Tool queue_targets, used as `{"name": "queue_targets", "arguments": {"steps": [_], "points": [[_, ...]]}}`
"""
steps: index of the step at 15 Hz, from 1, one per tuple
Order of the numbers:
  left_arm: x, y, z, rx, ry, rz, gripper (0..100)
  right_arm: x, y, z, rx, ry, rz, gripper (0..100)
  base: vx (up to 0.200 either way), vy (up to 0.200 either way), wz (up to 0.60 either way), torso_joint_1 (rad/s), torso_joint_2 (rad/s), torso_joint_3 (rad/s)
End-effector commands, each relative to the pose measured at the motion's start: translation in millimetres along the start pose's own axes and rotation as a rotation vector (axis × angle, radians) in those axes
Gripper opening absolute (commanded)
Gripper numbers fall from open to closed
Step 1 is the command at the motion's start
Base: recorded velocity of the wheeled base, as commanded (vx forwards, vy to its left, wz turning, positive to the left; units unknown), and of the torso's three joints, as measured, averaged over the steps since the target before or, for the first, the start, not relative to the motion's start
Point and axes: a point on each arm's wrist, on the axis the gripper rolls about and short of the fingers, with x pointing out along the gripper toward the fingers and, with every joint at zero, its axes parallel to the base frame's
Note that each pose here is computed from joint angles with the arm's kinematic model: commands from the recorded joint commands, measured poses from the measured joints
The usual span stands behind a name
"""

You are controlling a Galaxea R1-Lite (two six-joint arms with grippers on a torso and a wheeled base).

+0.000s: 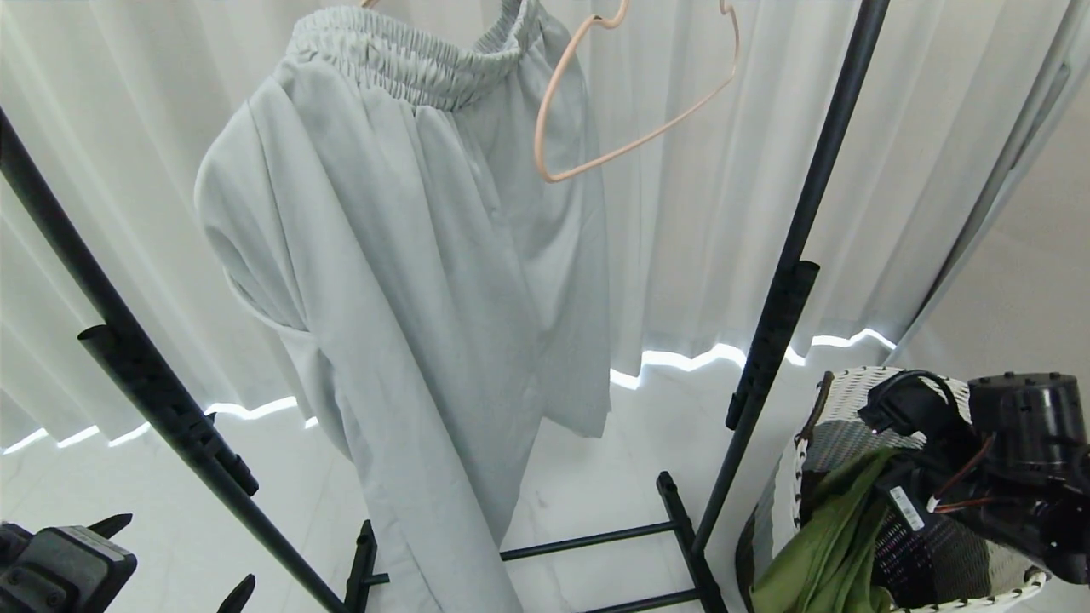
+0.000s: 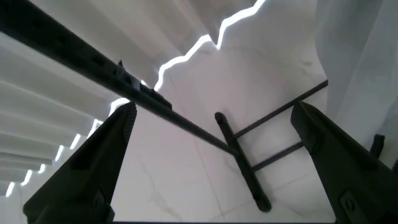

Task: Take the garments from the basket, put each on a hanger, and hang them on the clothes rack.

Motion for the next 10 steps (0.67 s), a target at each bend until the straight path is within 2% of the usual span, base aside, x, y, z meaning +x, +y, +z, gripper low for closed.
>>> {"name": "queue_targets", "arguments": {"steps": [1,4,7,10], "points": [[-3.6,1.0,0.4,-0.006,-0.022,0.017,100,-38.0,-24.2,33.2,0.028,-0.132,-0.041,0,-0.200,0.000,0.00,0.002,-0.01,-0.007],[-10.5,0.2,-3.0,-0.013,-0.027,0.024,100,-69.7,-38.1,43.8,0.029,-0.155,-0.040,0,-0.200,0.000,0.00,-0.001,0.00,0.004],[-13.6,4.3,-5.6,-0.039,-0.007,0.095,100,-85.5,-44.2,44.0,0.014,-0.191,-0.054,0,-0.200,0.000,0.00,-0.001,0.00,0.001],[-16.3,5.4,-5.8,-0.045,-0.018,0.118,100,-93.0,-44.9,44.5,0.010,-0.218,-0.054,0,-0.200,0.000,0.00,-0.001,0.00,0.002]]}}
